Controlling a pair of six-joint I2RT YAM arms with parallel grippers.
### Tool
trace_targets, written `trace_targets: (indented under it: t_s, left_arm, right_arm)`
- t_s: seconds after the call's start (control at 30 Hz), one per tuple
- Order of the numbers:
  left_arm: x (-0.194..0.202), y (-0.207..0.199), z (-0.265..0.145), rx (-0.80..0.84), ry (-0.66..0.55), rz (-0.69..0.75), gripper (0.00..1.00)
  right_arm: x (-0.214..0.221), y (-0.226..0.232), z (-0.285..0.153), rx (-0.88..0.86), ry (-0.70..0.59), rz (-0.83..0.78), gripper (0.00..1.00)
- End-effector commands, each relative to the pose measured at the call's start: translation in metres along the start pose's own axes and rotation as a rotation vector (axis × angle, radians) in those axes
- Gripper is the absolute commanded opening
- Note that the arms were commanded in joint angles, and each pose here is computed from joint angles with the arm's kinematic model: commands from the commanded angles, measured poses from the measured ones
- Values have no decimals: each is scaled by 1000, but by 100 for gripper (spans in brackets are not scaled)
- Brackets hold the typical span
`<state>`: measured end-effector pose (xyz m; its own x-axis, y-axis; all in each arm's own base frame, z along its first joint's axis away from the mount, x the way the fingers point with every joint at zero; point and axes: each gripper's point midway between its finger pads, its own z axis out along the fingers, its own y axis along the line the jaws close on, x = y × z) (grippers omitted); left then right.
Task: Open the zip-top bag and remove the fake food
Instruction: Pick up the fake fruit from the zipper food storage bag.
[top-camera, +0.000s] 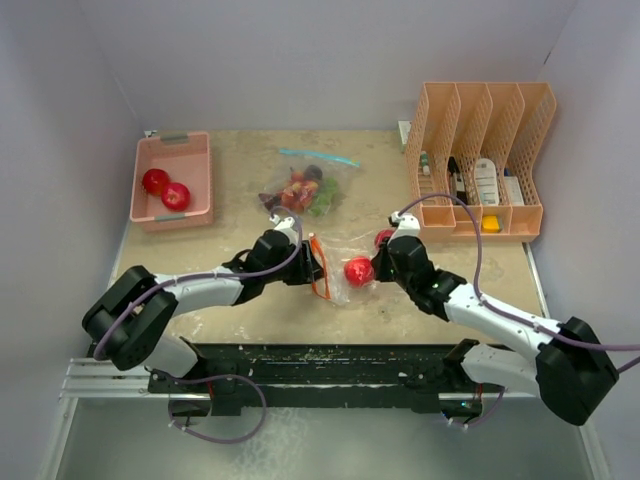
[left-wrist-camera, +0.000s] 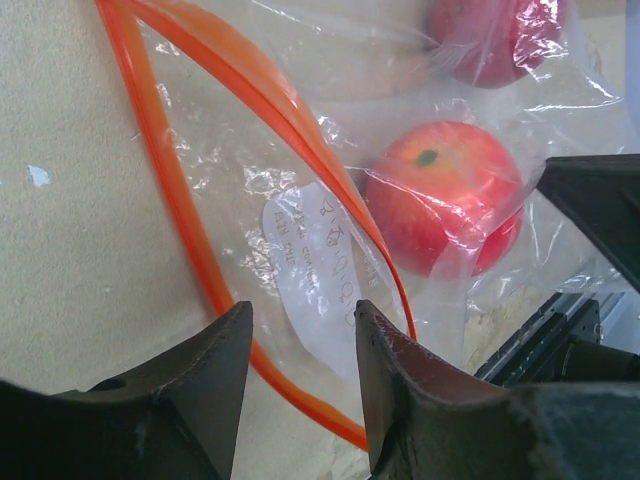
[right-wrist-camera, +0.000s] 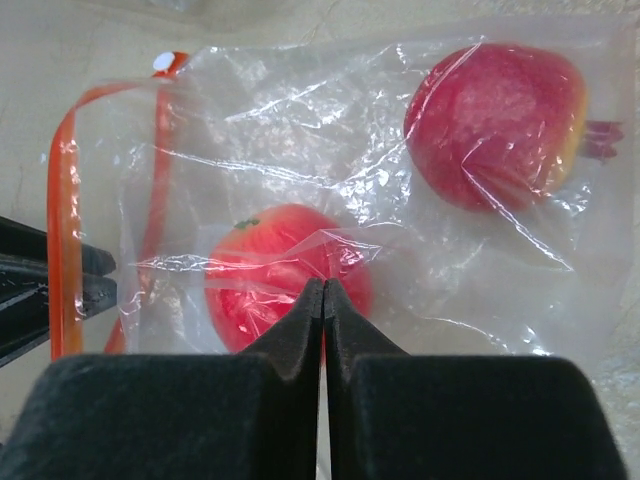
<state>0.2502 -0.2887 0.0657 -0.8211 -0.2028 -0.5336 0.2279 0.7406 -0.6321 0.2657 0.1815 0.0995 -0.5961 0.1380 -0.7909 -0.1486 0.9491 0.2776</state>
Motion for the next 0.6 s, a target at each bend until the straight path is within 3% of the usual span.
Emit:
trace_targets:
  t_s: [0.0, 0.37, 0.57]
  left_arm:
    - [-22, -29, 6, 63, -79, 49, 48]
    - [-10, -28, 23, 38, -52, 72, 46]
    - [-14, -31, 23, 74, -86, 115, 73]
  right_arm:
    - [-1, 10, 8, -48, -24, 36, 0]
    - [24, 12, 32, -64, 26, 40, 0]
    - [39, 11, 48, -70, 53, 22, 0]
